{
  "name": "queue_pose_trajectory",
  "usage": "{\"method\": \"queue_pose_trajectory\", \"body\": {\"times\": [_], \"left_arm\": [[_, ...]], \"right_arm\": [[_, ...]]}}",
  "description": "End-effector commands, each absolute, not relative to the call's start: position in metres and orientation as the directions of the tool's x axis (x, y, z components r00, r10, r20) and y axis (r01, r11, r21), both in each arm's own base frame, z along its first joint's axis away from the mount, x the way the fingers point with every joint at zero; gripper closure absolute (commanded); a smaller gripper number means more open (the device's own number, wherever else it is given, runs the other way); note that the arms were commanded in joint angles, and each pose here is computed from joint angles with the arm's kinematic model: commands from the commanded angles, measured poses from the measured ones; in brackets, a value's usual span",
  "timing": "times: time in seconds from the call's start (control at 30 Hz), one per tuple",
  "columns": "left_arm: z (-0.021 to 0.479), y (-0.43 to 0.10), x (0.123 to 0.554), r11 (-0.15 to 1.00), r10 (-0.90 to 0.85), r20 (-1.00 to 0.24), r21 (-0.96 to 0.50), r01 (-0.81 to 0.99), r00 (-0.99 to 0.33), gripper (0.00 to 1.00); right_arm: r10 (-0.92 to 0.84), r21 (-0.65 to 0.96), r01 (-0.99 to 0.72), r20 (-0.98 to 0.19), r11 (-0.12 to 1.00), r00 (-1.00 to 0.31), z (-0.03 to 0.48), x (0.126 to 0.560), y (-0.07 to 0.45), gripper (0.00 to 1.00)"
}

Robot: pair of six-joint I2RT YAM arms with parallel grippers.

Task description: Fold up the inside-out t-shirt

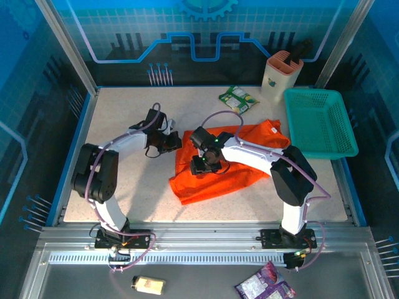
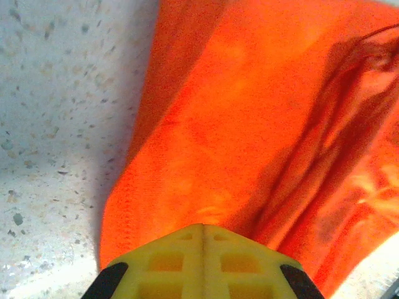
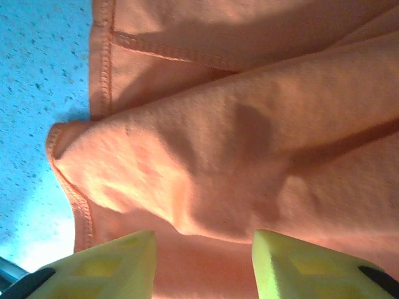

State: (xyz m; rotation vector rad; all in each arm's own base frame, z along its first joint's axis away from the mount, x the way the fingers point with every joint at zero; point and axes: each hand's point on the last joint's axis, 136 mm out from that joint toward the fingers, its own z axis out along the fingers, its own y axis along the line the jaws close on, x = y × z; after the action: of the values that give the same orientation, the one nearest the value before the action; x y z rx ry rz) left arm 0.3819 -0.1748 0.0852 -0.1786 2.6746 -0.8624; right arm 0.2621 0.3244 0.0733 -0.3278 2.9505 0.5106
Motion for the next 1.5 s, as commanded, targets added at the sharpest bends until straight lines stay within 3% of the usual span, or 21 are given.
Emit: {"method": "queue_pose_trajectory", "body": {"times": [0.0,0.17,0.6,0.83,0.9,1.17,1.47], "left_arm": [[0.102,-0.164,0.374,0.834,-0.239,-0.268,-0.549,-0.056,-0.933,0.91],[0.104,-0.136,0.362,0.814,-0.325,-0.248,-0.564,-0.137,-0.912,0.83],[0.104,-0.084,0.322,0.763,-0.457,-0.239,-0.601,-0.239,-0.857,0.81],[0.095,-0.078,0.309,0.753,-0.47,-0.22,-0.606,-0.258,-0.855,0.81],[0.095,-0.077,0.307,0.751,-0.472,-0.217,-0.607,-0.261,-0.854,0.81],[0.104,-0.082,0.308,0.733,-0.468,-0.228,-0.64,-0.23,-0.854,0.81],[0.127,-0.098,0.316,0.688,-0.451,-0.249,-0.709,-0.156,-0.857,0.81]], "right_arm": [[-0.185,0.419,-0.268,-0.229,0.868,-0.956,0.089,0.265,0.359,0.55],[-0.283,0.296,-0.347,-0.237,0.89,-0.929,0.082,0.271,0.378,0.57],[-0.323,0.011,-0.338,-0.269,0.941,-0.907,0.037,0.316,0.407,0.6],[-0.317,-0.004,-0.325,-0.234,0.946,-0.919,0.005,0.32,0.416,0.66],[-0.32,-0.002,-0.328,-0.223,0.945,-0.921,0.002,0.318,0.416,0.77],[-0.318,0.031,-0.345,-0.319,0.938,-0.893,0.066,0.323,0.416,0.98],[-0.344,0.144,-0.422,-0.377,0.895,-0.86,0.147,0.301,0.403,1.0]]}}
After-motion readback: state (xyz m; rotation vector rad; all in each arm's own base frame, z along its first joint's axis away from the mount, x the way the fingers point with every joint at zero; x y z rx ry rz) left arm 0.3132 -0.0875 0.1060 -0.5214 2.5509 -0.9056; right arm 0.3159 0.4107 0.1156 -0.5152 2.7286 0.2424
